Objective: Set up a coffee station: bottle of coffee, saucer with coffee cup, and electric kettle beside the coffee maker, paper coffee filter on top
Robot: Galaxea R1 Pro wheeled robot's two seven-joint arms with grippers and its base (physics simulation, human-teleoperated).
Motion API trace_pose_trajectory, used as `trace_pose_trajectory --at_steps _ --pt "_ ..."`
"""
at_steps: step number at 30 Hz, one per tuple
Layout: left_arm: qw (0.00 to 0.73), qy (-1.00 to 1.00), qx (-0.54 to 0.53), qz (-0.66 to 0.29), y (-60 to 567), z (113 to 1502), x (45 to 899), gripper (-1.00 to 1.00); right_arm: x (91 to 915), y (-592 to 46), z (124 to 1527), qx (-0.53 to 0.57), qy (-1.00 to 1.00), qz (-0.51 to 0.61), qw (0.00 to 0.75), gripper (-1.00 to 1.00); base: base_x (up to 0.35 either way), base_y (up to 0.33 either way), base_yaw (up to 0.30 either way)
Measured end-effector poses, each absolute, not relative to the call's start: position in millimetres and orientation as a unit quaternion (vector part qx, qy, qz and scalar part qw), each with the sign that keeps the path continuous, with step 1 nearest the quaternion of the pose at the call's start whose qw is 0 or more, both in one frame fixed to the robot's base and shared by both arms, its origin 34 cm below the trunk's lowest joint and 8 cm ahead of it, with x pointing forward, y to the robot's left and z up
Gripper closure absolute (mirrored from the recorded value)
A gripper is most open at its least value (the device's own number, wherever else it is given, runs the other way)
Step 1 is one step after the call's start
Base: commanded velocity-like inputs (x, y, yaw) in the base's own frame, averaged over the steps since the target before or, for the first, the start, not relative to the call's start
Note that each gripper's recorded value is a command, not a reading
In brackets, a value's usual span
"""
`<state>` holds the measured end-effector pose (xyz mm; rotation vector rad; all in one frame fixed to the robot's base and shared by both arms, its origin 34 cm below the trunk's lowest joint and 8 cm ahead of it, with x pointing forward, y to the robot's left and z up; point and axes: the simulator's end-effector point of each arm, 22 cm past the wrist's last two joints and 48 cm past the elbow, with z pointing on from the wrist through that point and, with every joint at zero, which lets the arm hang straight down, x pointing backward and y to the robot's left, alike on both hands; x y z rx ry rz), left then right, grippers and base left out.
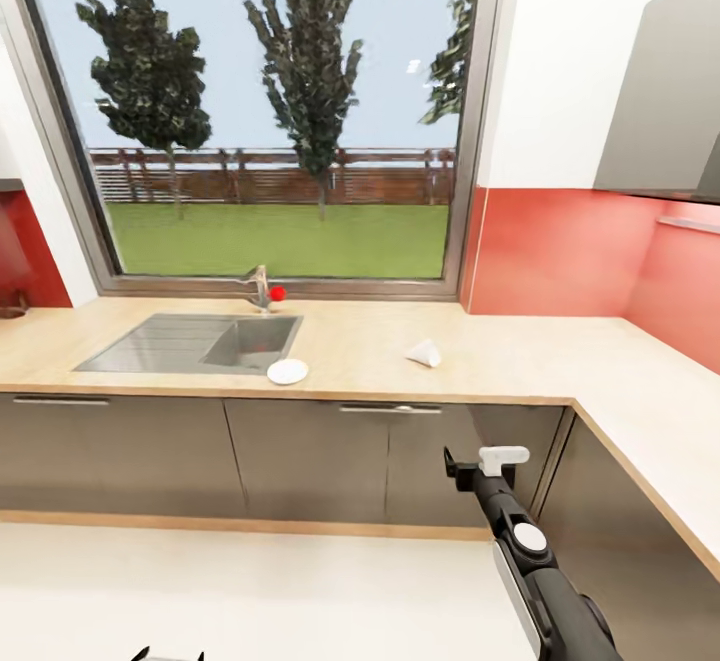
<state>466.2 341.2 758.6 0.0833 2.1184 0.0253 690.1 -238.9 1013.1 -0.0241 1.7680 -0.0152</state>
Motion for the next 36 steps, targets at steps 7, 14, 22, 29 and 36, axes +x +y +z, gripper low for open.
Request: trace_pose_trajectory --at_steps 7,14,22,29,36 --pt "0.509 0.86 0.041 0.01 338 766 467 -1.0 690 -239 1013 -0.011 0.774 -0.007 0.634 -1.0 0.272 -0.167 0.0" --pt "0.504 0.863 0.047 0.01 338 757 444 -1.0 690 -239 1013 -0.011 0.774 -0.007 0.634 -1.0 0.265 -0.167 0.0" --pt "0.444 0.895 0.044 0.032 368 721 343 -1.0 690 -238 1012 -0.011 0.774 -0.006 0.633 -1.0 0.275 -0.155 0.0" --pt "0.437 0.897 -0.014 0.066 403 721 320 -1.0 685 -236 989 -0.012 0.789 -0.004 0.614 -1.0 0.333 -0.016 0.0" --pt "0.418 0.901 -0.067 0.093 428 715 298 -1.0 684 -236 985 -0.012 0.792 -0.003 0.61 -1.0 0.338 -0.001 0.067"
